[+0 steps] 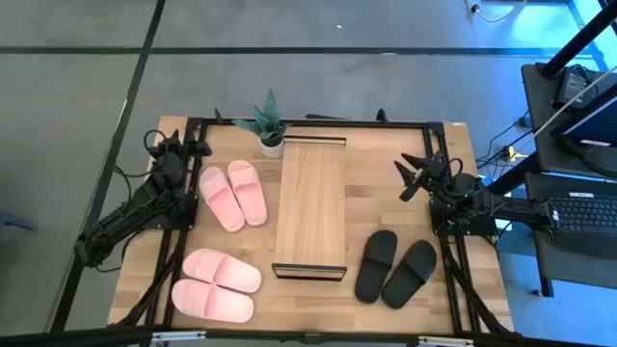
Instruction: Pick and place slides into the shelf
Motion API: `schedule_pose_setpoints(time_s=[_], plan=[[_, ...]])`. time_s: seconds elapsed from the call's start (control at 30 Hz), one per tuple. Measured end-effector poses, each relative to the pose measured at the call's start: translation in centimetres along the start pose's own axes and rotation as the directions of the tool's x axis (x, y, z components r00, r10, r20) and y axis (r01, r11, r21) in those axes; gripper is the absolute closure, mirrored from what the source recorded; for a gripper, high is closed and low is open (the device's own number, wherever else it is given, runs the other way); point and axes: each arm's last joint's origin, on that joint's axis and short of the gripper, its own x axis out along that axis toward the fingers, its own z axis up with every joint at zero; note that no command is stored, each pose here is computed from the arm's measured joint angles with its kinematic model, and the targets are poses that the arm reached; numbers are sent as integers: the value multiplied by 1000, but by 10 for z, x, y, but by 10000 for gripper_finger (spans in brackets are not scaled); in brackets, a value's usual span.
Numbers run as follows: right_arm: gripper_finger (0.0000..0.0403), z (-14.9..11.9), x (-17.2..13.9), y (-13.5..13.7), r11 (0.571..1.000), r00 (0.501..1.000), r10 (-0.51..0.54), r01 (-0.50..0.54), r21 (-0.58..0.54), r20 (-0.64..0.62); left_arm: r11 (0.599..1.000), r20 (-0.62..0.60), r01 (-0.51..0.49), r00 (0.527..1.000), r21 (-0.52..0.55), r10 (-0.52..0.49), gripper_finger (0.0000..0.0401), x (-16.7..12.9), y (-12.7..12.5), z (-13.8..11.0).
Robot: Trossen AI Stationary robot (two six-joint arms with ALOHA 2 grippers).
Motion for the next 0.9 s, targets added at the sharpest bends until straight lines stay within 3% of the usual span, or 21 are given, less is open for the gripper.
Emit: schedule_pose_setpoints(time_s=[0.9], plan=[[233, 2, 0, 0, 1000, 1000, 0, 0, 11, 15, 1000, 0, 0, 1000, 0, 0, 196, 0, 0, 0]])
